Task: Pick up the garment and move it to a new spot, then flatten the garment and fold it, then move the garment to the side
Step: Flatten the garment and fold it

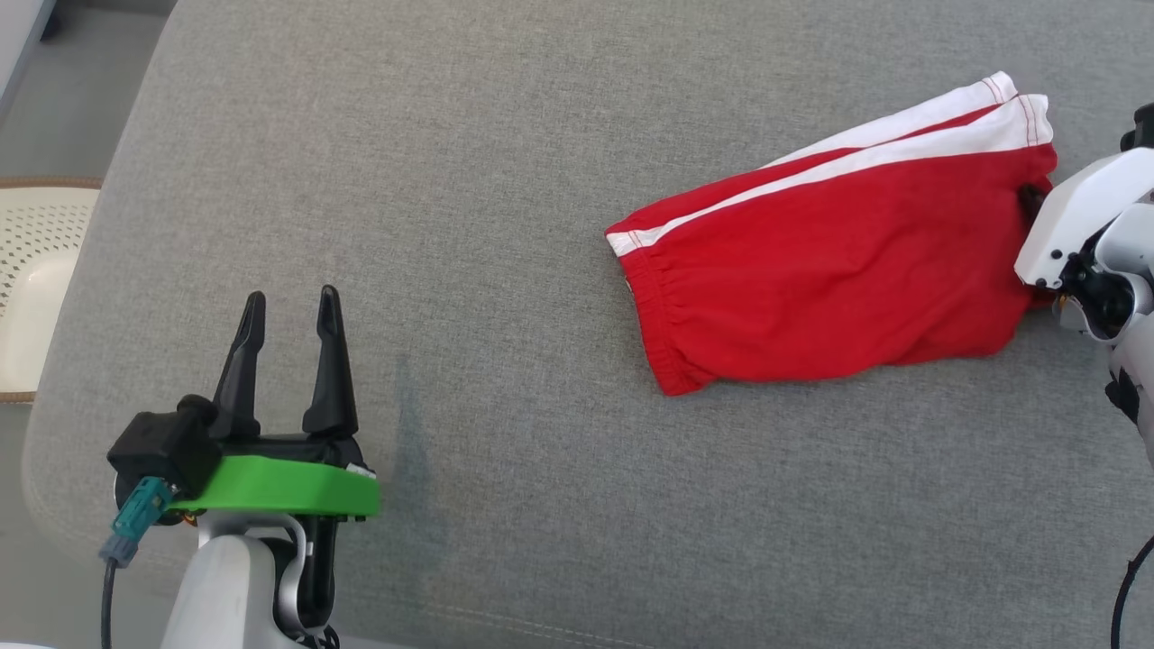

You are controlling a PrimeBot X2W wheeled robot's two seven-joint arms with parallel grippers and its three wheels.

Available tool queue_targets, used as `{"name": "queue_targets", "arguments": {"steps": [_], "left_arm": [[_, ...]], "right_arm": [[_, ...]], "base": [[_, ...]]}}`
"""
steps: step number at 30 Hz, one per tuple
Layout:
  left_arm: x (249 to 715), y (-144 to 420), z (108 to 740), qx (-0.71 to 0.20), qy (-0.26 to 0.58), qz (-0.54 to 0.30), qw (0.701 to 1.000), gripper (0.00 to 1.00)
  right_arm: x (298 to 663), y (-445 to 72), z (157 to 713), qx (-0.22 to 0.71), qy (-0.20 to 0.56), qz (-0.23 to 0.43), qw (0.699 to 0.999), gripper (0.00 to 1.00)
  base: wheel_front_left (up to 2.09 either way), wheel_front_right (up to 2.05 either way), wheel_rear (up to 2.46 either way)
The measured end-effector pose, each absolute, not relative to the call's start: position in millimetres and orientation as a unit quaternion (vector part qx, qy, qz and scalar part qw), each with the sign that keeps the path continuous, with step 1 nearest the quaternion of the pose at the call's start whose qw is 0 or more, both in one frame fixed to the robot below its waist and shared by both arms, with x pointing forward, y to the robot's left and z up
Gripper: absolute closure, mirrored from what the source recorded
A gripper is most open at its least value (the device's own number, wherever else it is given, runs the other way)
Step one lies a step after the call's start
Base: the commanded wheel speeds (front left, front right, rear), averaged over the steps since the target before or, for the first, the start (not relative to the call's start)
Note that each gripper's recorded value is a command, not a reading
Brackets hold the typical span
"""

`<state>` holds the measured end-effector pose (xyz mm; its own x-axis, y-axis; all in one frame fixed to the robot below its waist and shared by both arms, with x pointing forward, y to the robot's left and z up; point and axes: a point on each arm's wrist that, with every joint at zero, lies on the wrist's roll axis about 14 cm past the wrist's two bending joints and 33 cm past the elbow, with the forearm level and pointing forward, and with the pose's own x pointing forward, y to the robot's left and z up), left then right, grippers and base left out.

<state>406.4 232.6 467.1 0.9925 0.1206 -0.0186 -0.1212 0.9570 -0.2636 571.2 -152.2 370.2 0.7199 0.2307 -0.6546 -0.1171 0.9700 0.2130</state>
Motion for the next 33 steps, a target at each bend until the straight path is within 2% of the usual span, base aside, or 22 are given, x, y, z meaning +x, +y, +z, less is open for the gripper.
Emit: {"name": "queue_targets", "arguments": {"steps": [10,16,20,23,26,33], "left_arm": [[405.7,208.3,469.4,-0.147,0.002,0.026,0.989,0.0],[407.3,193.9,476.5,-0.152,-0.005,0.002,0.988,0.0],[407.9,185.1,482.1,-0.156,-0.011,-0.011,0.988,0.0],[407.3,181.9,485.8,-0.158,-0.015,-0.017,0.987,0.0],[405.1,180.7,488.1,-0.158,-0.018,-0.02,0.987,0.0],[401.4,179.3,493.3,-0.164,-0.024,-0.022,0.986,0.0]], "right_arm": [[553.1,-228.8,394.3,0.086,0.29,0.005,0.953,1.0],[542.8,-285.4,431.7,0.06,0.222,-0.048,0.972,1.0],[538.2,-304.9,455.6,0.035,0.186,-0.062,0.98,1.0],[539.0,-300.6,467.5,0.022,0.173,-0.053,0.983,1.0],[545.6,-275.6,479.2,0.006,0.163,-0.018,0.987,1.0],[555.9,-180.4,497.4,-0.029,0.156,0.1,0.982,1.0]], "base": [[0.0,0.0,0.0],[0.0,0.0,0.0],[0.0,0.0,0.0],[0.0,0.0,0.0],[0.0,0.0,0.0],[0.0,0.0,0.0]]}}
